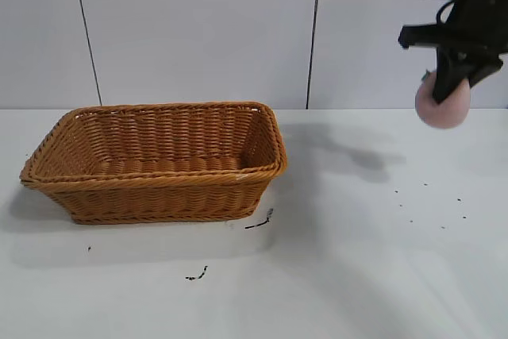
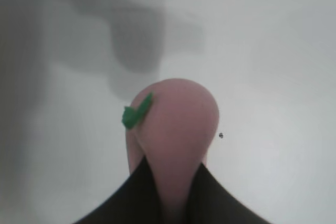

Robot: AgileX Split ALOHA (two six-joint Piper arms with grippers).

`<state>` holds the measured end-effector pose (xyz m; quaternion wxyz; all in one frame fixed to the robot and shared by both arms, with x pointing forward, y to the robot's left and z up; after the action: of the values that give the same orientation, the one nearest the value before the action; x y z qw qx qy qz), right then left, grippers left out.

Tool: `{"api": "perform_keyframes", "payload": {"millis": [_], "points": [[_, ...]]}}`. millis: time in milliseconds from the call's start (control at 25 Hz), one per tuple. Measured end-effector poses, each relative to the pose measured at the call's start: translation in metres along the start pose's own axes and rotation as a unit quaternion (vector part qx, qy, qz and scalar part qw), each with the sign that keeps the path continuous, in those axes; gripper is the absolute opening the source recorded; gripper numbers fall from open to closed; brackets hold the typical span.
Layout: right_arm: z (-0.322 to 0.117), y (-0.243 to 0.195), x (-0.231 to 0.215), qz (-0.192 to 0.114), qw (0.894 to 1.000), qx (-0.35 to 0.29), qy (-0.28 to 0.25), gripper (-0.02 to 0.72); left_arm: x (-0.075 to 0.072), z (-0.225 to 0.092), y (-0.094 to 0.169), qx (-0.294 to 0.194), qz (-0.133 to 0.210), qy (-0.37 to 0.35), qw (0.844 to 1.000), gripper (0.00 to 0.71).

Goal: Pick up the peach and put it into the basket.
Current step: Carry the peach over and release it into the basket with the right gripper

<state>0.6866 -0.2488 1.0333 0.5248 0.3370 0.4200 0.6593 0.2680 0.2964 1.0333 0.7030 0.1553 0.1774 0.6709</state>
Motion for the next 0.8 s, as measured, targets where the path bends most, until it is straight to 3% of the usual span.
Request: {"api": "perform_keyframes", "payload": {"millis": [200,440,640,800], "points": [[0.022,0.007,0.06,0.025,0.997,-0.039,0.06,0.025,0.0,0.0,0.0,0.0,0.0,0.0,1.0,0.692],[0.04,-0.002,0.16,0.072,0.984,-0.073,0.148,0.025,0.0,0.0,0.0,0.0,0.0,0.0,1.0,0.692],[0.028,-0.045,0.236,0.105,0.97,-0.066,0.208,0.025,0.0,0.0,0.0,0.0,0.0,0.0,1.0,0.692],[0.012,-0.096,0.267,0.113,0.965,-0.055,0.23,0.025,0.0,0.0,0.0,0.0,0.0,0.0,1.0,0.692]]}}
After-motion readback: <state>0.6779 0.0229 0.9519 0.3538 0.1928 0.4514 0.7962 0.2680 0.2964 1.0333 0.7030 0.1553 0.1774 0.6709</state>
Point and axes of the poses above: a point on each arm's last joint axis where the gripper is mounted, y pointing back along that axis away from the gripper, x along the wrist's bending axis when the last joint is at zero, z = x × y, the point moved 4 cm from there along -y, pointing out along that axis toward the gripper, and after that the axes turned 5 degrees about y, right-handed, at the moved point
